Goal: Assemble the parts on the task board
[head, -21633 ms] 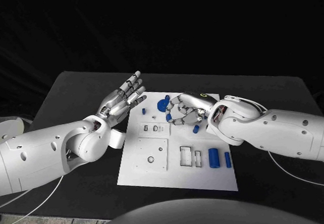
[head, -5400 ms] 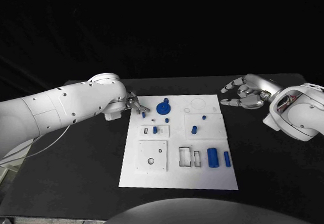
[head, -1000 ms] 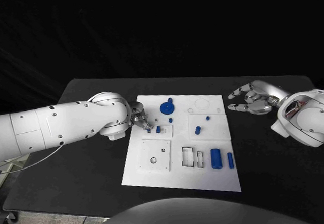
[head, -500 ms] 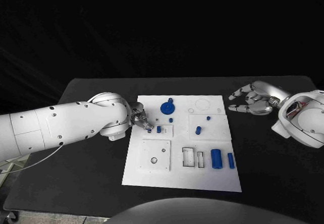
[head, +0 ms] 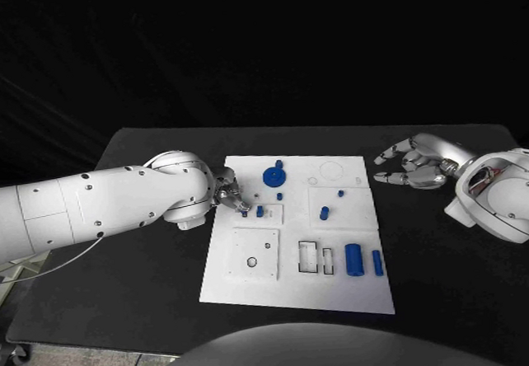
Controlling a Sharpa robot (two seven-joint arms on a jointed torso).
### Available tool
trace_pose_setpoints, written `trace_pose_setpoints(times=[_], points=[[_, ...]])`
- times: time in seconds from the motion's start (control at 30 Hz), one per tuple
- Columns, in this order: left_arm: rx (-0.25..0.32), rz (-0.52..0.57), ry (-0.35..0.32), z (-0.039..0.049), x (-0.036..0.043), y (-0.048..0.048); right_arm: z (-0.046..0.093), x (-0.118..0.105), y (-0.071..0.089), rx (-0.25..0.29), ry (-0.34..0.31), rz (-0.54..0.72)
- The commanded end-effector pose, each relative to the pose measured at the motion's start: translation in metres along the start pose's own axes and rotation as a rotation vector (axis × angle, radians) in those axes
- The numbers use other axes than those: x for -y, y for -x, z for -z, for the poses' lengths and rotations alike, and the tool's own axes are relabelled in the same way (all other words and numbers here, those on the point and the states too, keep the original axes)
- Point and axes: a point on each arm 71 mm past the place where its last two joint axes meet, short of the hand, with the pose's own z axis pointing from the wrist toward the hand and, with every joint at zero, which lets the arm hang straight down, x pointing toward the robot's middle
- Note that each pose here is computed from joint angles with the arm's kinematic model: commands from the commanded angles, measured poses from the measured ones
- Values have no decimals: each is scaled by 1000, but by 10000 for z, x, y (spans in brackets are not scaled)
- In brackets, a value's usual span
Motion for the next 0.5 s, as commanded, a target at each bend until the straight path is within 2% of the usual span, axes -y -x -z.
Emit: trace_pose_setpoints(times=[0.03,0.5], points=[[-50,-14,9,-11,-11,-108,1,7,-13,-13,-5,2],[-62,-21,10,8,-12,-131,4,19,-18,-13,-7,1]])
